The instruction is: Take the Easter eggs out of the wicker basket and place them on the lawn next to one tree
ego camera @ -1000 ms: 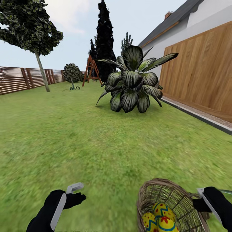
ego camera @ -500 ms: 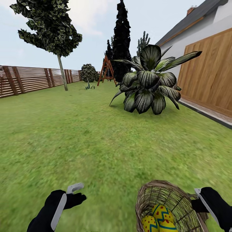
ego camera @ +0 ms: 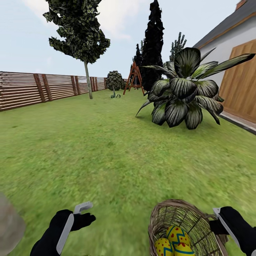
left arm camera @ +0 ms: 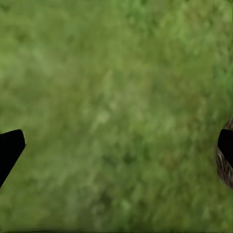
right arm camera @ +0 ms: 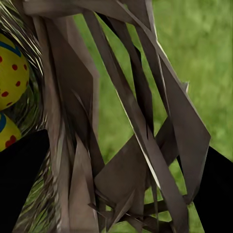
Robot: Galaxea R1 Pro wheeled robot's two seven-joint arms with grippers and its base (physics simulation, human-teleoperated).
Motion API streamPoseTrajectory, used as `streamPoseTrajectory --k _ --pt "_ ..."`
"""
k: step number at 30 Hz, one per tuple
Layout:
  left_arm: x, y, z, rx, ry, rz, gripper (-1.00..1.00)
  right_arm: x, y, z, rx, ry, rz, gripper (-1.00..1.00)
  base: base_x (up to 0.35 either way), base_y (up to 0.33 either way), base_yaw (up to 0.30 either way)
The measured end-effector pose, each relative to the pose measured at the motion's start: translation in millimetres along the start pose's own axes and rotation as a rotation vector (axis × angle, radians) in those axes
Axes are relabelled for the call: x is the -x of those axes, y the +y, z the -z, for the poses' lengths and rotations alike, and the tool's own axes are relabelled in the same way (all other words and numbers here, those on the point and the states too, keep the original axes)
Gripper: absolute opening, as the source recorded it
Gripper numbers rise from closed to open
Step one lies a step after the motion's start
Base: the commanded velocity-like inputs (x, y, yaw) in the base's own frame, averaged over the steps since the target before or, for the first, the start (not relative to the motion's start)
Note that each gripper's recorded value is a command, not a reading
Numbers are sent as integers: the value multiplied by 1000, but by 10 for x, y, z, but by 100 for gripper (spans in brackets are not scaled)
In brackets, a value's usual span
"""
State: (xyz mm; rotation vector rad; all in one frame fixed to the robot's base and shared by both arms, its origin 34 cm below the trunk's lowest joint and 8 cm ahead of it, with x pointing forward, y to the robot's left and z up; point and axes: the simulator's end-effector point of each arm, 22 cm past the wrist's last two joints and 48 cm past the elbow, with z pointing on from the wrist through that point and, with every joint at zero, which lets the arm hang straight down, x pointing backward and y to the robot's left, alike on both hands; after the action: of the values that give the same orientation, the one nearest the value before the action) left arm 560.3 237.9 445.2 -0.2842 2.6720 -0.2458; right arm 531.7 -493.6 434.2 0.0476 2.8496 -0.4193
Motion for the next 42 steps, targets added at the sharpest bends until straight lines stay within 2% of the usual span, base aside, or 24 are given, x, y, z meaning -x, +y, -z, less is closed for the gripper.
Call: streamPoseTrajectory --k 5,9,12,16,27,42 --pt "-7 -5 -4 0 2 -1 100 2 10 -1 0 -1 1 -100 0 0 298" --pt "-8 -9 -4 -1 2 -2 100 14 201 -6 26 -2 4 -100 0 0 298" --pt "-10 -19 -5 -3 2 -2 100 10 139 -9 -4 -1 27 -100 0 0 298" --pt "-11 -28 -8 -5 3 -2 100 8 187 -14 13 0 16 -100 -220 55 298" --pt "-12 -110 -5 -19 1 -14 100 2 195 -17 12 0 19 -100 -134 303 298" --pt "19 -37 12 -4 -4 -16 100 2 195 -17 12 1 19 -100 -23 329 298"
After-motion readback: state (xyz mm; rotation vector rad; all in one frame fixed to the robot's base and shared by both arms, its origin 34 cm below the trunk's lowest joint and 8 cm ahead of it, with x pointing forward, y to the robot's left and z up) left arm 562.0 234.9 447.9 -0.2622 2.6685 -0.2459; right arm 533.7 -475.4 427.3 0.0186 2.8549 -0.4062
